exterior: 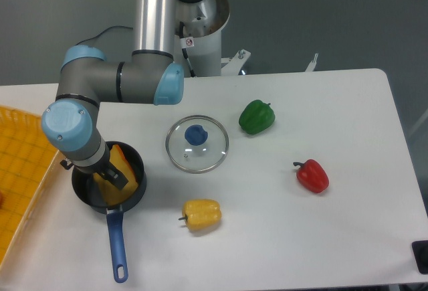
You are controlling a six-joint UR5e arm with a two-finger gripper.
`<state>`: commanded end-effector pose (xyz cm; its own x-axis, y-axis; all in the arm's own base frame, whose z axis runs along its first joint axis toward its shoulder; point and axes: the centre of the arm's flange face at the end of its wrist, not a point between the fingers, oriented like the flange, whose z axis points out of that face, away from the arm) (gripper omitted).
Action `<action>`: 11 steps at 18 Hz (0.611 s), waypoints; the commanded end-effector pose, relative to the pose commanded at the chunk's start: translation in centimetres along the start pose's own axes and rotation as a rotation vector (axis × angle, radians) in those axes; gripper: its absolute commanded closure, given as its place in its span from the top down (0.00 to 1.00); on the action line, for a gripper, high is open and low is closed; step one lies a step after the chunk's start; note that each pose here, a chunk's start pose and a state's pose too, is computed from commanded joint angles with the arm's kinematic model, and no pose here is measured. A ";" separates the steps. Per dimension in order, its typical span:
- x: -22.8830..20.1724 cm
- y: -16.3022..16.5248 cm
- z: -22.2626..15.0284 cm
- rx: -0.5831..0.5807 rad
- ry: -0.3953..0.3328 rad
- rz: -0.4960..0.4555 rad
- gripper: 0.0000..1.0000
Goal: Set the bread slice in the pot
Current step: 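Raise the open gripper up away from the saucepan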
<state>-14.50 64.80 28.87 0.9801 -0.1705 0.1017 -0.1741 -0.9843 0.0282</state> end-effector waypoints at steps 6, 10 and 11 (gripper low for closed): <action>-5.6 4.8 -5.8 -0.025 -0.123 0.089 1.00; -12.4 11.4 -9.3 -0.017 -0.137 0.183 1.00; -13.9 13.1 -9.7 -0.018 -0.139 0.196 1.00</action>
<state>-31.35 54.74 37.43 0.9308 -0.3642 -0.0305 -0.3630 -0.9310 0.0395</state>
